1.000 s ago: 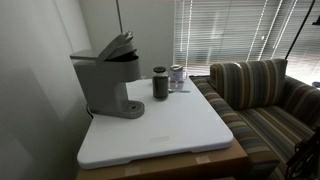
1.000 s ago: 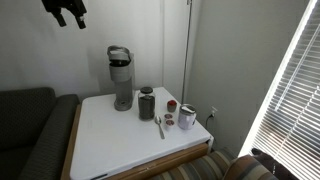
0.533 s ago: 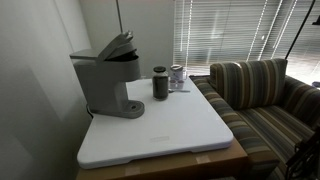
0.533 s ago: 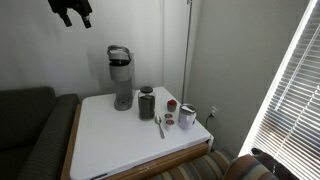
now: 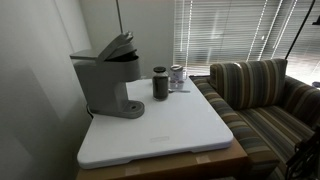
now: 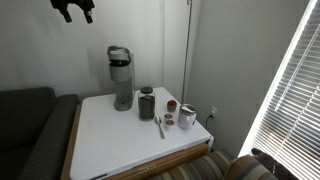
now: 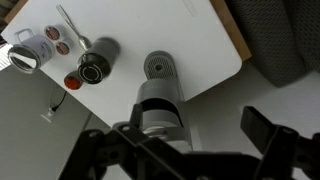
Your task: Close the lid on the coffee machine
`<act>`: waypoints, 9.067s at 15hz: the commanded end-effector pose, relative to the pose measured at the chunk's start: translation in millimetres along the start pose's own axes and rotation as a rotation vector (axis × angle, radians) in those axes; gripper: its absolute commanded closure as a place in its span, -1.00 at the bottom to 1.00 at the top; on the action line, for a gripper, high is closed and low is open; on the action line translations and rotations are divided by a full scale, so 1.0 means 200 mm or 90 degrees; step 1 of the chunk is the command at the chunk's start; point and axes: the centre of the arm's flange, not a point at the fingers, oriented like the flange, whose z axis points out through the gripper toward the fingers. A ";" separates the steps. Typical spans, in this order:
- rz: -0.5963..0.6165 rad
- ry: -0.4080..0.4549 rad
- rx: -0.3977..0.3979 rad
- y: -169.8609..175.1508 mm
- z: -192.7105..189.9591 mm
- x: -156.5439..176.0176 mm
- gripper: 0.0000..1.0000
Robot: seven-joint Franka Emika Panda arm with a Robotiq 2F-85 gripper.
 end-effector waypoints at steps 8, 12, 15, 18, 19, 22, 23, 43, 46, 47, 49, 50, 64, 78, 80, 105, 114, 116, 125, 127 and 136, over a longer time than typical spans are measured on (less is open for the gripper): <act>-0.090 -0.130 0.035 0.09 0.15 0.44 -1.00; -0.074 -0.120 0.037 0.07 0.19 0.33 -1.00; -0.097 -0.081 0.028 0.08 0.21 0.37 -1.00; -0.140 -0.065 0.034 0.09 0.27 0.48 -1.00; -0.158 -0.057 0.033 0.09 0.29 0.51 -1.00; -0.194 -0.049 0.030 0.12 0.36 0.60 -1.00; -0.202 -0.047 0.031 0.13 0.38 0.63 -1.00; -0.151 0.003 0.050 0.25 0.53 0.72 1.00; -0.141 -0.016 0.059 0.25 0.59 0.70 1.00; -0.137 -0.021 0.060 0.25 0.61 0.70 1.00; -0.135 -0.030 0.063 0.25 0.65 0.69 1.00; -0.133 -0.034 0.065 0.25 0.66 0.69 1.00; -0.092 -0.131 0.073 0.23 0.74 0.59 1.00; -0.064 -0.107 0.046 0.27 0.62 0.57 1.00; -0.059 -0.096 0.040 0.27 0.58 0.59 1.00; -0.017 -0.082 0.041 0.27 0.80 0.65 1.00; -0.007 -0.110 0.068 0.28 0.84 0.65 1.00; -0.015 -0.089 0.050 0.26 0.79 0.62 0.98; -0.010 -0.104 0.069 0.29 0.86 0.63 1.00; -0.006 -0.114 0.075 0.29 0.91 0.63 1.00; 0.013 -0.168 0.100 0.31 1.15 0.62 1.00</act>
